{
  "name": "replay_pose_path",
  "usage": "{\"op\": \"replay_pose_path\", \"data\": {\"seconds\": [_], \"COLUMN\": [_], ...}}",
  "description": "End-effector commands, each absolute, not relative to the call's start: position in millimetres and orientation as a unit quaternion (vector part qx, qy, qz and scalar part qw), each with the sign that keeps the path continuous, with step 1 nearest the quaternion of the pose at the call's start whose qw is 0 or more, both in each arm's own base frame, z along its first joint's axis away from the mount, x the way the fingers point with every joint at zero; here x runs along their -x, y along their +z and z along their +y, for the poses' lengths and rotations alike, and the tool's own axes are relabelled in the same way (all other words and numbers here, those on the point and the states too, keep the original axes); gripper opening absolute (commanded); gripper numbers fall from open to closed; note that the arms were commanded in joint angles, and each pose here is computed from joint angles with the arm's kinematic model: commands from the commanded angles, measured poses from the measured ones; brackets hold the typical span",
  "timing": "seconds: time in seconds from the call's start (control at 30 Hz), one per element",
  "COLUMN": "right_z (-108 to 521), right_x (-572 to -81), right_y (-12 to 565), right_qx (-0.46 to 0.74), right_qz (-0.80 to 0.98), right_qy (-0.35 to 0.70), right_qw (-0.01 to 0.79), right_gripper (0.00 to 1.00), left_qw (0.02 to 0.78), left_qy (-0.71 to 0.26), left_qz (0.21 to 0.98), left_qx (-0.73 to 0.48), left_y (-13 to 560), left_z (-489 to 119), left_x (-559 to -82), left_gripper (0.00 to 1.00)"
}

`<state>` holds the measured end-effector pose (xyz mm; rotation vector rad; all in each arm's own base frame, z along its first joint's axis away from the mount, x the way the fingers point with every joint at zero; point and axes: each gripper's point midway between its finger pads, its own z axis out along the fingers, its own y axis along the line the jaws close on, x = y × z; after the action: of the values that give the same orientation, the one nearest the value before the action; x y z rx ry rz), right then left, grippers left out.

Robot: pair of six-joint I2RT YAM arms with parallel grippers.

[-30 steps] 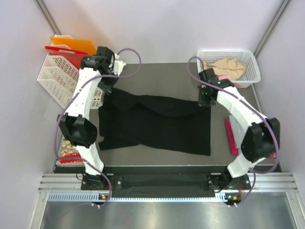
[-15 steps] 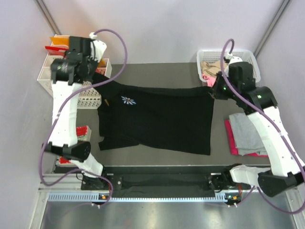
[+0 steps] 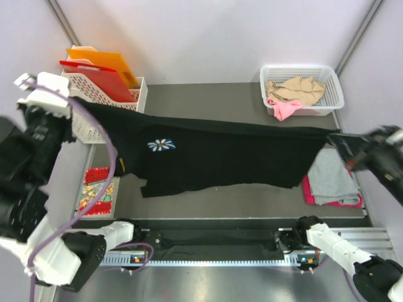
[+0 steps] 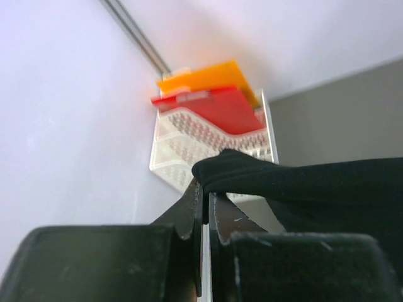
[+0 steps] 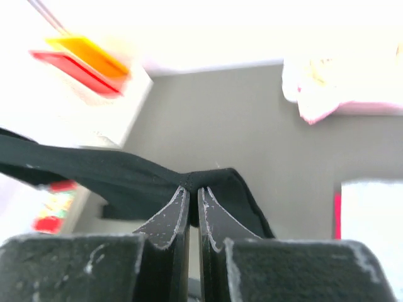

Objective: Fold and stack the t-shirts
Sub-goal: Flatten out the tshirt

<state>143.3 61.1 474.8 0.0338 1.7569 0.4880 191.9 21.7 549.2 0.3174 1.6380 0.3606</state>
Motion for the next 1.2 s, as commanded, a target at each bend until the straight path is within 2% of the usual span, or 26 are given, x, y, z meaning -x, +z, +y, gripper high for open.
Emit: {"op": "replay_pose_path", "data": {"seconds": [0.0,0.2,0.33,0.43,0.53,0.7,0.9,1.03,1.17], "right_z": [33,36,38,42,47,46,49,54,54], "right_x": [-96,-81,-87,-100,-125,-163,-197,-210,-200], "right_y": [511,524,507,488,467,476,492,472,452], "right_qx": [-0.016,-0.01,-0.012,-0.008,-0.003,-0.01,-0.02,-0.022,-0.019], "right_qz": [0.725,0.708,0.717,0.733,0.748,0.74,0.738,0.765,0.788], "right_qy": [0.196,0.222,0.219,0.208,0.19,0.154,0.132,0.124,0.125], "right_qw": [0.66,0.671,0.661,0.647,0.636,0.655,0.662,0.632,0.603], "right_gripper": [0.0,0.0,0.0,0.0,0.0,0.0,0.0,0.0,0.0], "left_qw": [0.712,0.765,0.76,0.736,0.689,0.609,0.568,0.571,0.599], "left_qy": [0.2,0.262,0.257,0.254,0.235,0.184,0.169,0.161,0.144], "left_qz": [0.661,0.577,0.589,0.621,0.678,0.762,0.795,0.792,0.771], "left_qx": [-0.129,-0.117,-0.094,-0.088,-0.101,-0.125,-0.129,-0.143,-0.162], "left_y": [592,625,620,594,545,476,463,477,504], "left_z": [35,34,39,47,52,55,64,60,43], "left_x": [-155,-108,-113,-132,-177,-253,-315,-324,-291], "left_gripper": [0.0,0.0,0.0,0.0,0.0,0.0,0.0,0.0,0.0]}}
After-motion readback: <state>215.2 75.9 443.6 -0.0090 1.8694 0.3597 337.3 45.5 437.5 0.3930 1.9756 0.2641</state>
